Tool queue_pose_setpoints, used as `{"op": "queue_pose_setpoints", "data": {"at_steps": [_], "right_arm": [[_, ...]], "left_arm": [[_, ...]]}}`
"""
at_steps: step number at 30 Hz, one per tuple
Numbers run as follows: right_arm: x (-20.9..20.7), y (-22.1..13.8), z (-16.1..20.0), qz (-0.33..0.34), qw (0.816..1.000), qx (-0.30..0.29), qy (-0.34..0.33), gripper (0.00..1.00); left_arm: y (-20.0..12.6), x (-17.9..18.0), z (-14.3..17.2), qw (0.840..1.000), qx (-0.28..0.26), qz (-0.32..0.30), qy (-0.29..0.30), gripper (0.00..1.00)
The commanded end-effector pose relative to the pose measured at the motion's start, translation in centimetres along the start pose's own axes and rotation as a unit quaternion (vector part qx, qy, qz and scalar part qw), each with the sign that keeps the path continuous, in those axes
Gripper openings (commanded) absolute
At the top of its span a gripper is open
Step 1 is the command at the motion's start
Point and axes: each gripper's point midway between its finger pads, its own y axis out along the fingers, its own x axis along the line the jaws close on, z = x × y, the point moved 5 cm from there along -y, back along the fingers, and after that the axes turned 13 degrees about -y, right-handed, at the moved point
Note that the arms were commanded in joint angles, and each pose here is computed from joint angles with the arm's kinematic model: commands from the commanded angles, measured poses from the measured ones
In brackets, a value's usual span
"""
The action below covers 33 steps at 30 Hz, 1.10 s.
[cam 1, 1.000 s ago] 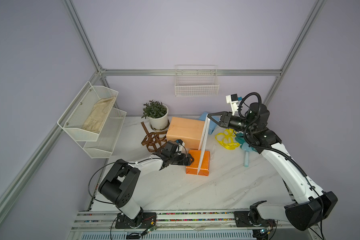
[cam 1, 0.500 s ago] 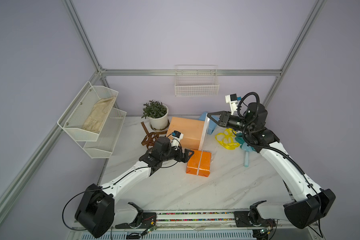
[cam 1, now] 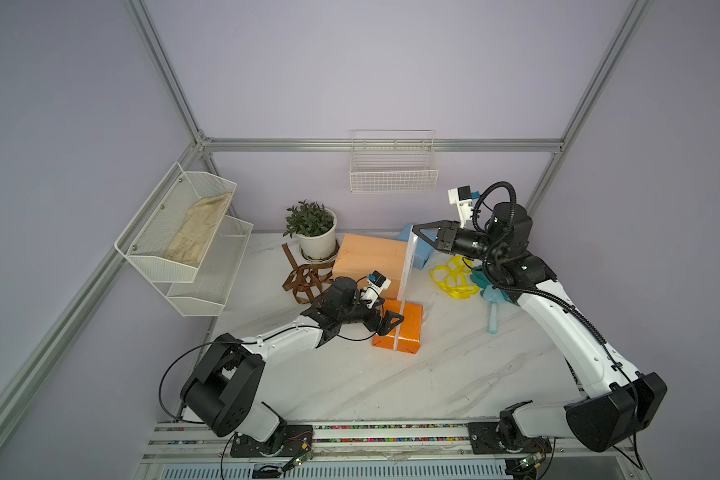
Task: Untie the ribbon bows on the gift boxes
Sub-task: Pull the ribbon from the gift box.
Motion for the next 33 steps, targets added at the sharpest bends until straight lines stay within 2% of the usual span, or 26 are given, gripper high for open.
{"op": "queue_pose_setpoints", "data": {"at_steps": [1, 9, 13, 19, 27, 33], "right_arm": [[1.0, -0.8, -0.4, -0.011, 1.0, 0.0, 0.001, 0.0], [1.5, -1.2, 0.9, -0.033, 0.999, 0.021, 0.019, 0.0], [1.7, -1.8, 2.8, -0.048, 0.997, 0.047, 0.046, 0.0], [2.7, -3.3, 4.4, -0.065, 0.994, 0.048, 0.07, 0.0], [5.4, -4.6, 3.8, -0.117, 0.988, 0.051, 0.082, 0.0], [5.6, -5.1, 4.6, -0.115, 0.986, 0.064, 0.099, 0.0]], "left_arm": [[0.0, -2.5, -4.7, 0.995, -0.06, 0.044, 0.065, 1.0], [1.5, -1.0, -5.2, 0.995, -0.066, 0.014, 0.078, 1.0], [2.0, -0.9, -5.9, 0.994, -0.069, 0.012, 0.085, 1.0], [2.7, -0.8, -6.4, 0.992, -0.079, 0.019, 0.093, 1.0], [4.0, -0.5, -7.3, 0.993, -0.084, 0.029, 0.083, 1.0], [4.3, -0.6, -8.1, 0.991, -0.099, 0.037, 0.079, 1.0]]}}
